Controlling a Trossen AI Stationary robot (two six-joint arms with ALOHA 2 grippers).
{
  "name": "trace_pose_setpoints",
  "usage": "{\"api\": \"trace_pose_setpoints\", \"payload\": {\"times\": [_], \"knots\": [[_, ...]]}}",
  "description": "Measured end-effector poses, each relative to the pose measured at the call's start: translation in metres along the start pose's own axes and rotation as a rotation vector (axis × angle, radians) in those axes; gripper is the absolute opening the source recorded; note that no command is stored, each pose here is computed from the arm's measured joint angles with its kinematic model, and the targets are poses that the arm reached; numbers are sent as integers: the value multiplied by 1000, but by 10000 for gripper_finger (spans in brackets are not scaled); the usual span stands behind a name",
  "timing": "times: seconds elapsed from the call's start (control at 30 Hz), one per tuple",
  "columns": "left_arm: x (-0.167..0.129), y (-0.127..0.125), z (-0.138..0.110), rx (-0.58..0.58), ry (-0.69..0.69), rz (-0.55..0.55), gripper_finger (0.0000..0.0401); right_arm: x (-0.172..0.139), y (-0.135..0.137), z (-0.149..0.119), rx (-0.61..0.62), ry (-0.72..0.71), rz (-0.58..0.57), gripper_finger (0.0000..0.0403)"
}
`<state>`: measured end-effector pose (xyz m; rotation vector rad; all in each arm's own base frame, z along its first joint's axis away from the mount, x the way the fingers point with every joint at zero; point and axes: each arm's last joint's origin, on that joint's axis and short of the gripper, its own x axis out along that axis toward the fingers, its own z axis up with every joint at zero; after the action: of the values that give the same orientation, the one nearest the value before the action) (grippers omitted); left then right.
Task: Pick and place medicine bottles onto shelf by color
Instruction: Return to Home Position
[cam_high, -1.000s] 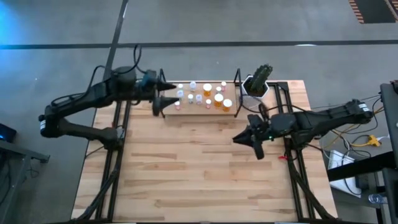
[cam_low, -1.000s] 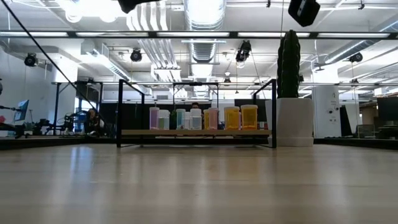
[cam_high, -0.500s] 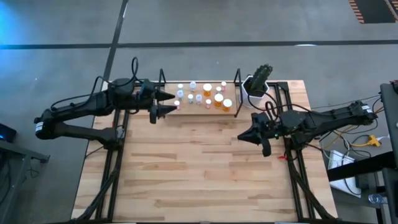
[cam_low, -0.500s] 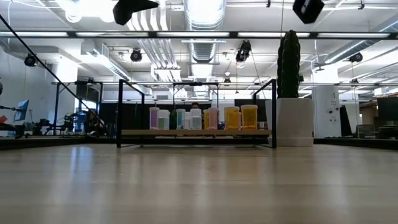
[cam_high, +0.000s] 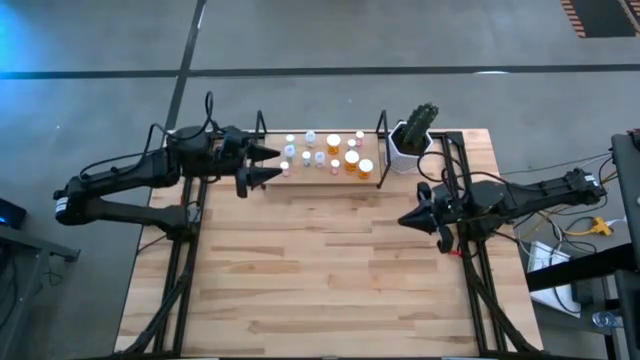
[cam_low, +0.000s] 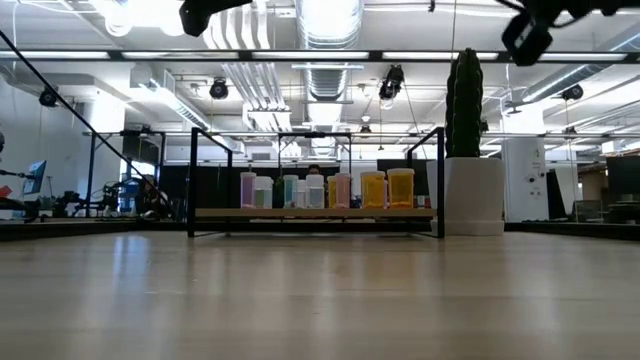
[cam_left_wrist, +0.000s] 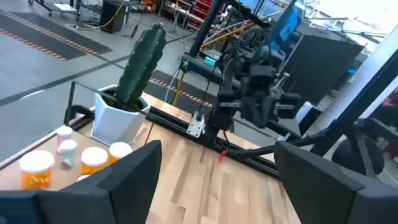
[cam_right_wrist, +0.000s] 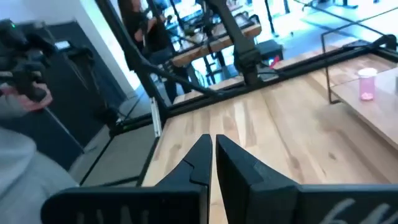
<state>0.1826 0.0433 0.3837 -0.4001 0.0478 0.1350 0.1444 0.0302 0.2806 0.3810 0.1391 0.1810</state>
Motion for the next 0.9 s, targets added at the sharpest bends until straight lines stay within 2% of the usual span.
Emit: {"api": "trace_pose_setpoints", "payload": {"times": [0.27,0.57,0.67,0.73,0.9], "knots": [[9,6,-13,-117,48,15,294,-35,-9,-21,20,-211,85,13],[35,11,-16,-140,38,12,294,-30,-27,-67,36,-309,149,13],[42,12,-16,-195,24,6,294,-29,-33,-81,43,-348,162,13],[44,13,-18,-235,29,10,294,-27,-35,-85,-7,-303,135,13],[44,14,-17,-267,18,24,294,-26,-36,-87,-187,-298,92,13]]}}
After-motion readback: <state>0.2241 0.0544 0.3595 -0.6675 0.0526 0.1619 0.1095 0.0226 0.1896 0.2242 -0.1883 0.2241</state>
